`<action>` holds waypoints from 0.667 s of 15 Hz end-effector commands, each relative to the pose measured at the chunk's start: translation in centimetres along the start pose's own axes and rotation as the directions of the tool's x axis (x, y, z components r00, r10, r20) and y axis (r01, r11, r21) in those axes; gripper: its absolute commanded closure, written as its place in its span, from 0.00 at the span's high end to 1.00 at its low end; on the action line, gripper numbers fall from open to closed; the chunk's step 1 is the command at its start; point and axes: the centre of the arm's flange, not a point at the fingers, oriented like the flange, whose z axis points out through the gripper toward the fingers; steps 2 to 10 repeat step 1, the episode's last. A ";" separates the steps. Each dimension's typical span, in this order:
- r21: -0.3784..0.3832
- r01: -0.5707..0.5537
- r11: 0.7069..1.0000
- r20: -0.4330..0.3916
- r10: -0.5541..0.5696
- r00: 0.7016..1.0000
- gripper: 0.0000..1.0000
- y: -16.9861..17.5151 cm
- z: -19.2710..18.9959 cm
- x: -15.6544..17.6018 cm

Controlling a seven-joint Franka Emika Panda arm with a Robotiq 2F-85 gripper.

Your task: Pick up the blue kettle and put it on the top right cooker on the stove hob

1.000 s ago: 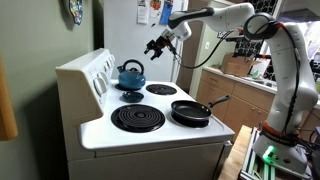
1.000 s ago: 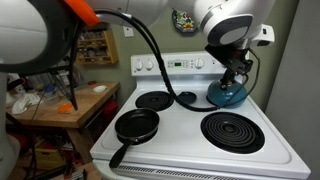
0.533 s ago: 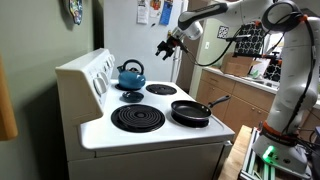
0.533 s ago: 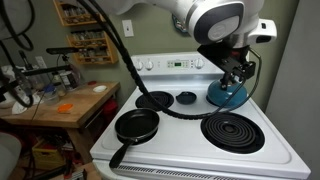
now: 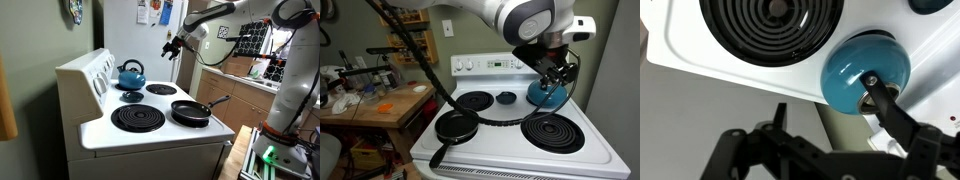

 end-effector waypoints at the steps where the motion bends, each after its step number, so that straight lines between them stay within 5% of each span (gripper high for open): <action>1: -0.001 0.000 1.000 -0.001 0.000 1.000 1.00 0.0 -0.1 0.0; 10: -0.001 0.000 1.000 -0.001 0.000 1.000 1.00 0.0 -0.1 0.0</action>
